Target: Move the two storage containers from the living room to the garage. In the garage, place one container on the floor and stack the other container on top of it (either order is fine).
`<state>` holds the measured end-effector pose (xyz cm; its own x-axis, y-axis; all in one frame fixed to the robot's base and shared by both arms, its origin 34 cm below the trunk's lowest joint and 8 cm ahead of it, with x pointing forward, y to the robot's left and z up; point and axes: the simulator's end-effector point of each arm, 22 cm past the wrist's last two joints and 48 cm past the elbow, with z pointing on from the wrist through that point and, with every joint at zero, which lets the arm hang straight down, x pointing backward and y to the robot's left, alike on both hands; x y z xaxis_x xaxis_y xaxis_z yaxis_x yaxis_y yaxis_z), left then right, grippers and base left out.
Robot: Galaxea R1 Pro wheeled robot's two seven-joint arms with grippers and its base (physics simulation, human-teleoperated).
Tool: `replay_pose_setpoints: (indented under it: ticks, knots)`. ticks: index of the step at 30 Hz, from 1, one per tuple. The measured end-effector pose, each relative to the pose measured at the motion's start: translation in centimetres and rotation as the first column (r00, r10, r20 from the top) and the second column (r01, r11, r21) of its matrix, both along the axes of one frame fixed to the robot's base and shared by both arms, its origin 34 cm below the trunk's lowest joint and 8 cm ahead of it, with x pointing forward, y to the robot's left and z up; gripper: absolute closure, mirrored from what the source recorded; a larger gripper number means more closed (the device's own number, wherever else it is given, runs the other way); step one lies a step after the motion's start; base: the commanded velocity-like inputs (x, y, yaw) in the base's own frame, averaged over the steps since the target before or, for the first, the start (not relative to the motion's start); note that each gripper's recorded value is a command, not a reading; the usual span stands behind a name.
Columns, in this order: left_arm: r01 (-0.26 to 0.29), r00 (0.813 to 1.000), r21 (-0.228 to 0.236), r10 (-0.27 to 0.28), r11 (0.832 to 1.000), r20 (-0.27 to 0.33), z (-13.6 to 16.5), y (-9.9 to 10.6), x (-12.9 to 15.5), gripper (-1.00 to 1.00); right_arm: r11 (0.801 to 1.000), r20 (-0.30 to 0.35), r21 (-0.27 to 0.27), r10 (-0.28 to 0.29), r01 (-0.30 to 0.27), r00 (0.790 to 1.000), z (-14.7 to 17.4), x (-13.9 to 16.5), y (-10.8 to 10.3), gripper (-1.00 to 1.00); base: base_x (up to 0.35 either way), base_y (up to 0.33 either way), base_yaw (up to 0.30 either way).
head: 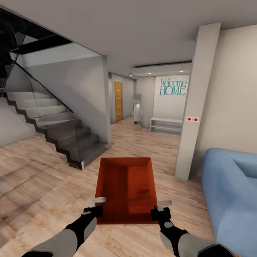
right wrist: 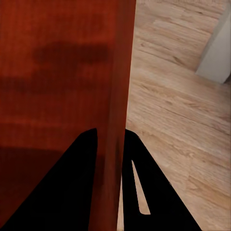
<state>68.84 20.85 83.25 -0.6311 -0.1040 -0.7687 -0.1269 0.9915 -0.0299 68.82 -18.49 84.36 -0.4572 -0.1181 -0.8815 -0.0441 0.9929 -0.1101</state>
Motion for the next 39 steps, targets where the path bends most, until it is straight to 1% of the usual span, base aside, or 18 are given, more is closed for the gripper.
replay_pose_setpoints:
  ticks: [23,33,39]
  knots:
    - [0.0,1.0,0.0,0.0,1.0,0.0,-0.01,0.02,-0.01,1.0,1.0,-0.001,0.0,0.0,0.0,1.0,-0.01,-0.01,0.02,1.0,0.321,0.0,-0.002]
    - [0.0,1.0,0.0,0.0,1.0,0.0,-0.01,-0.01,-0.01,1.0,1.0,0.0,0.0,0.0,0.0,1.0,-0.01,-0.01,-0.01,1.0,0.321,0.0,-0.181]
    - [0.0,1.0,0.0,0.0,1.0,0.0,0.01,0.0,0.01,1.0,1.0,0.0,0.001,0.0,0.0,1.0,0.0,0.0,0.0,1.0,0.321,0.0,-0.045]
